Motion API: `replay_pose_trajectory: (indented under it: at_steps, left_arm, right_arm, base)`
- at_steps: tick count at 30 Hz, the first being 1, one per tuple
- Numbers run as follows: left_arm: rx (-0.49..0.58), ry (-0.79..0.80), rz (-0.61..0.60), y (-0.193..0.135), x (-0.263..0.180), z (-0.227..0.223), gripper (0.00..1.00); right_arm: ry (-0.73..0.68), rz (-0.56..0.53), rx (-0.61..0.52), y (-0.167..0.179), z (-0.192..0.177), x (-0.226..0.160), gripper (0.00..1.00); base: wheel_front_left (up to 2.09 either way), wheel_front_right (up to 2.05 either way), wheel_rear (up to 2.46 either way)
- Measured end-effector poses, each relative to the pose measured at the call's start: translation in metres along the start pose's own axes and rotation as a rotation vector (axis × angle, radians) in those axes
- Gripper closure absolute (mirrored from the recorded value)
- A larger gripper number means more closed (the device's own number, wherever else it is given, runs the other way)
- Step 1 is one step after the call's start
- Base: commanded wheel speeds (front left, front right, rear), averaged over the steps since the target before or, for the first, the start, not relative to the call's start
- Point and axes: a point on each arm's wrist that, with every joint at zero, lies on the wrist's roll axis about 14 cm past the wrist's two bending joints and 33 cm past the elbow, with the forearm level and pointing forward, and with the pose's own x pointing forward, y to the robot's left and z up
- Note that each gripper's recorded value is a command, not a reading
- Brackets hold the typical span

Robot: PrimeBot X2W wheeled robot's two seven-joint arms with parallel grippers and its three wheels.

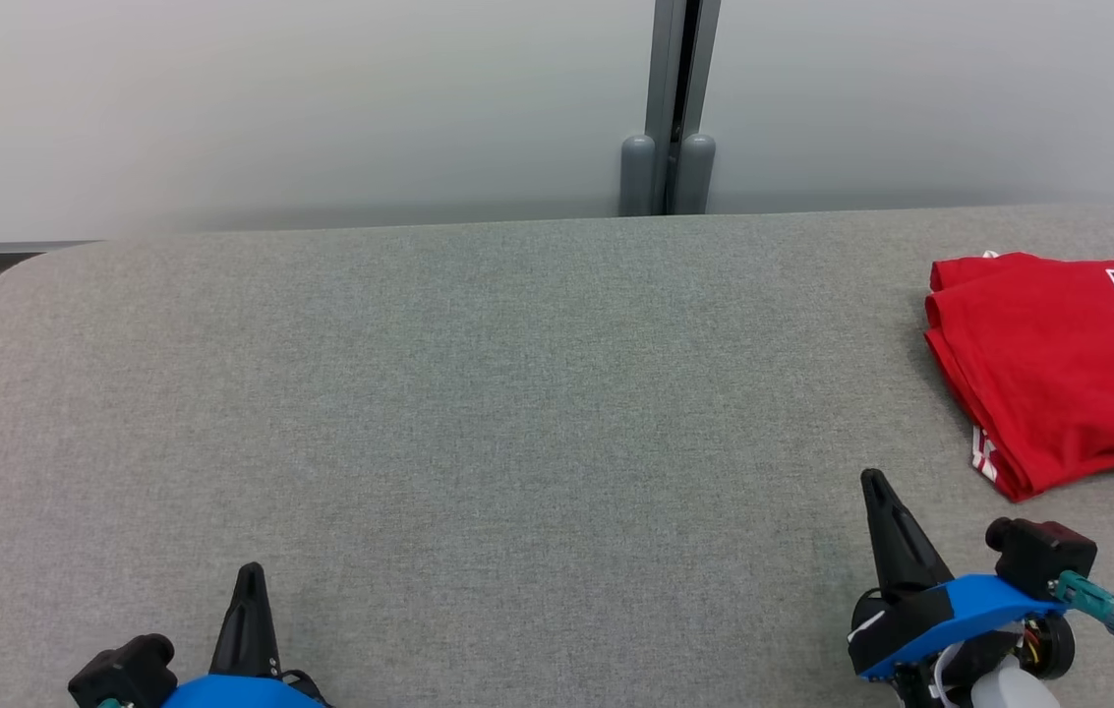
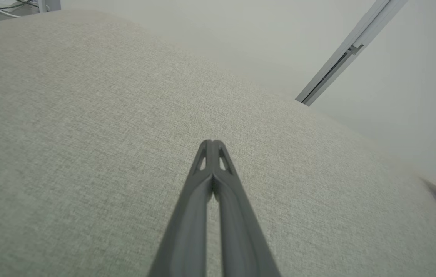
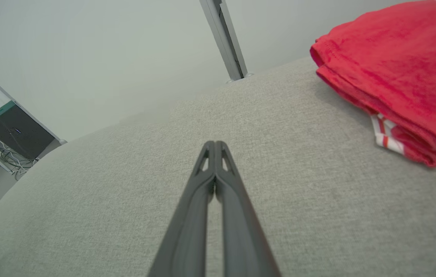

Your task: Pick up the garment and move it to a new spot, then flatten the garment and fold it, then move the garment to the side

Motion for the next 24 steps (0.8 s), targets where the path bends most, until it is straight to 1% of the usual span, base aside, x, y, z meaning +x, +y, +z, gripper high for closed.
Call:
replay_pose_trajectory:
  at_steps: [10,24]
  left_arm:
    - [-0.159,-0.003,0.009,0.001,0.005,0.008,1.00]
    - [-0.354,-0.013,0.000,-0.001,0.010,0.020,1.00]
  right_arm:
    - [-0.016,-0.038,0.167,-0.008,0.007,-0.002,1.00]
    - [-0.042,-0.063,0.372,-0.015,0.018,-0.004,1.00]
  base:
    - [0.00,0.00,0.00]
    - [0.00,0.00,0.00]
